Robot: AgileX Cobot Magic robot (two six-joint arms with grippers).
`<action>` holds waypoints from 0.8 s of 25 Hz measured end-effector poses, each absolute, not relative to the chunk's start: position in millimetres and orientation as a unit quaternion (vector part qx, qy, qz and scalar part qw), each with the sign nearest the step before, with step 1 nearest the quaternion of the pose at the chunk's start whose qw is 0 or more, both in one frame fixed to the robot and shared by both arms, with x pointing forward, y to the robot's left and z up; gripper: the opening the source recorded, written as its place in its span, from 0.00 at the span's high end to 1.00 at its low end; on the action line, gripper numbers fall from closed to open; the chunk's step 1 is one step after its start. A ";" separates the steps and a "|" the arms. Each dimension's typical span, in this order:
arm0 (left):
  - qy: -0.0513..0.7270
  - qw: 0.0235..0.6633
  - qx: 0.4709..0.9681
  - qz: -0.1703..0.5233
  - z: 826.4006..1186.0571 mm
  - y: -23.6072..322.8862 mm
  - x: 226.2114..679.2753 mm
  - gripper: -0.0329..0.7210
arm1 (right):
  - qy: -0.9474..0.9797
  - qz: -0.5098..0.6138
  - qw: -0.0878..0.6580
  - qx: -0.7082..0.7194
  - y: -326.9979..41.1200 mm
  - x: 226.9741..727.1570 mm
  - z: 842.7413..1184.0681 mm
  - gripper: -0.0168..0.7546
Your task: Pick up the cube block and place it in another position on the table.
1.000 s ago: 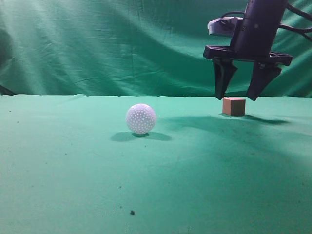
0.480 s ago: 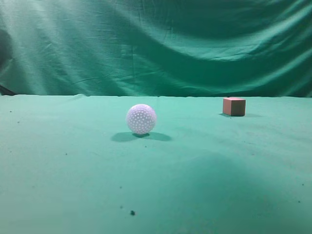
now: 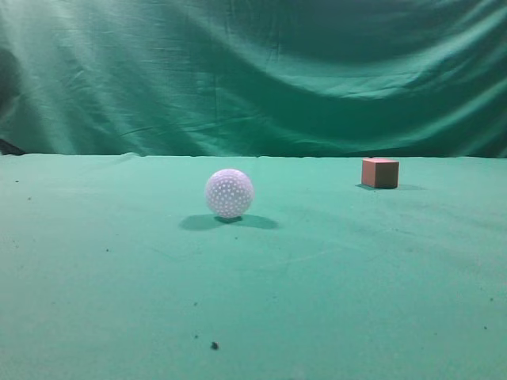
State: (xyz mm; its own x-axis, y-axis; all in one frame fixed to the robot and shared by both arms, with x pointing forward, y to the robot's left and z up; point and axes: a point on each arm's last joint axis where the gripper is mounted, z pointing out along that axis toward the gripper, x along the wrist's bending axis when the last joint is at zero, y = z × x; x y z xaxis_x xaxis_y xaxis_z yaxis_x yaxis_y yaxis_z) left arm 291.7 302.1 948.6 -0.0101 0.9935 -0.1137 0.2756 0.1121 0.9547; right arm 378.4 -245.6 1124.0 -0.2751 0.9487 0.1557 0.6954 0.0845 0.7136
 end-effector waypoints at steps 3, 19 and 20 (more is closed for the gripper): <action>0.591 0.455 0.537 0.395 948.6 302.1 291.7 0.61 | 0.716 0.358 0.177 0.572 -252.9 354.1 1125.5 0.98; 0.591 0.455 0.537 0.395 948.6 302.1 291.7 0.61 | 0.624 0.387 0.337 0.589 -291.2 315.4 1067.3 0.98; 0.591 0.455 0.537 0.395 948.6 302.1 291.7 0.61 | 0.607 0.397 0.356 0.589 -293.5 312.0 1057.0 0.98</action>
State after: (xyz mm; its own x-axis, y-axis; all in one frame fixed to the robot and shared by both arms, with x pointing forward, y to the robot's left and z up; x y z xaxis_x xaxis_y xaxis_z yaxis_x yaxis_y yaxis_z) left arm 291.7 302.1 948.6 -0.0101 0.9935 -0.1137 0.2756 0.1121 0.9547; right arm 312.0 -293.5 1057.0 -0.0527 0.9980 0.0355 0.4324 -0.0092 0.9016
